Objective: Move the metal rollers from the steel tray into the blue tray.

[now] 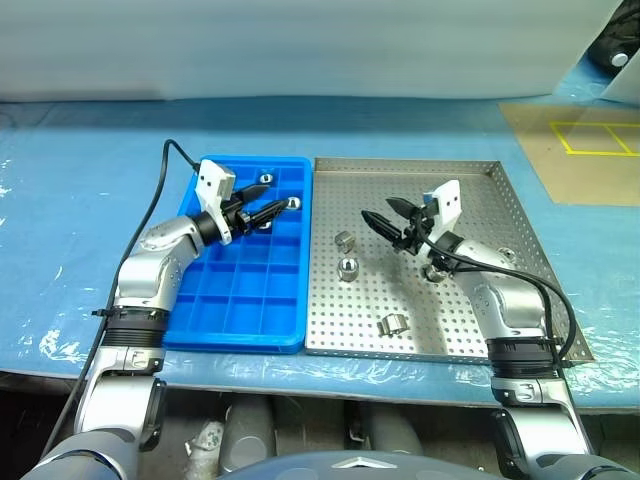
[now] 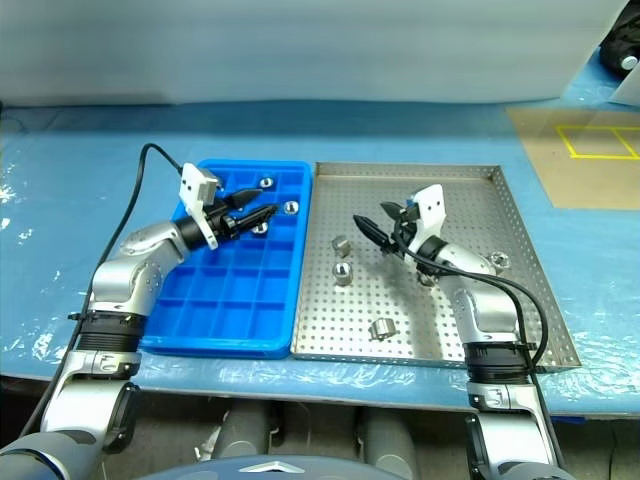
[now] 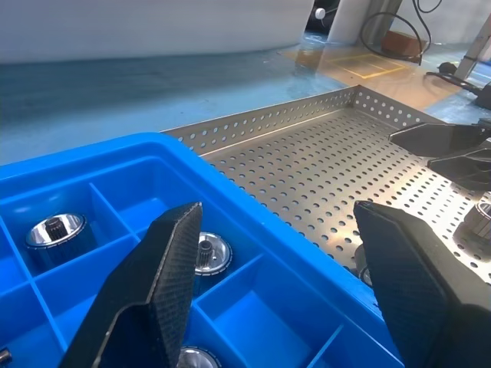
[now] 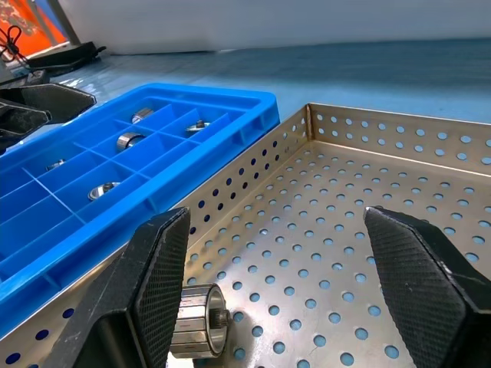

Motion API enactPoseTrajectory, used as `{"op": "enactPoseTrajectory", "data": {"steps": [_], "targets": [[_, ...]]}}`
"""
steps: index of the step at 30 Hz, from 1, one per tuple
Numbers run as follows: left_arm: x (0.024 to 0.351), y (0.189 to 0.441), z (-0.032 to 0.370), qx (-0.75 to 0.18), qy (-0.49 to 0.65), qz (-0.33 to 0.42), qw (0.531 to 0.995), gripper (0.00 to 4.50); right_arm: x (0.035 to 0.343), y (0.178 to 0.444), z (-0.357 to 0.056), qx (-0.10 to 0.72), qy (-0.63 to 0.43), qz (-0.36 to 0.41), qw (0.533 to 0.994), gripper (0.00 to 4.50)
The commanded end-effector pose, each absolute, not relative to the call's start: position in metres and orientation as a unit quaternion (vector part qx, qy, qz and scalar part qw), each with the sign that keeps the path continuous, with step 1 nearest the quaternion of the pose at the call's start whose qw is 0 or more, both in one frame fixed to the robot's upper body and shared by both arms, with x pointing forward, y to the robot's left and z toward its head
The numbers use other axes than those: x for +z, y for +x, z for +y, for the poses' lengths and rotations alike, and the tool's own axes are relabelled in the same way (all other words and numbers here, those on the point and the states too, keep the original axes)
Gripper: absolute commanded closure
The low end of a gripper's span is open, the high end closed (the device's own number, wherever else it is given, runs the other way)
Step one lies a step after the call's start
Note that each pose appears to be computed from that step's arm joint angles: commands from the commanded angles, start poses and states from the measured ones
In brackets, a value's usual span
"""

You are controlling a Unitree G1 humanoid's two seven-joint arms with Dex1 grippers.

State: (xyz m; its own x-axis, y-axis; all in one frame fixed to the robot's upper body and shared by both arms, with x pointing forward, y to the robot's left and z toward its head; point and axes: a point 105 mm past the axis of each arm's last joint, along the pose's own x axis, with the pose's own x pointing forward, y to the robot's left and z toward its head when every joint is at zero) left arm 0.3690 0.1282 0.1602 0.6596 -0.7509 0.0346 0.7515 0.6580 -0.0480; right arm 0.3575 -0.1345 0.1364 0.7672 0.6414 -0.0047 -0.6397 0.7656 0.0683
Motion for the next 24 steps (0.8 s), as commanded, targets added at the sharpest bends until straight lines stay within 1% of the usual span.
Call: {"op": "enactPoseTrajectory", "data": {"steps": [1,14,16,21,23,24], "targets": [[0.174,0.366,0.123,-0.424,-0.022,-0.028,0.905,1.16,0.154,0.356,-0.129,0.354,0.024,-0.018,0.935,0.80],[0.173,0.366,0.122,-0.427,-0.024,-0.026,0.904,1.16,0.154,0.355,-0.129,0.354,0.023,-0.017,0.935,0.80],[0.177,0.368,0.120,-0.430,-0.024,-0.031,0.902,1.16,0.156,0.354,-0.130,0.355,0.020,-0.019,0.934,0.80],[0.191,0.375,0.100,-0.472,-0.008,-0.045,0.881,1.16,0.166,0.354,-0.138,0.356,0.012,-0.027,0.934,0.80],[0.193,0.377,0.091,-0.492,0.002,-0.046,0.869,1.16,0.169,0.351,-0.137,0.366,0.014,-0.025,0.930,0.80],[0.194,0.377,0.080,-0.518,0.014,-0.044,0.854,1.16,0.173,0.344,-0.135,0.383,0.012,-0.025,0.923,0.80]]}}
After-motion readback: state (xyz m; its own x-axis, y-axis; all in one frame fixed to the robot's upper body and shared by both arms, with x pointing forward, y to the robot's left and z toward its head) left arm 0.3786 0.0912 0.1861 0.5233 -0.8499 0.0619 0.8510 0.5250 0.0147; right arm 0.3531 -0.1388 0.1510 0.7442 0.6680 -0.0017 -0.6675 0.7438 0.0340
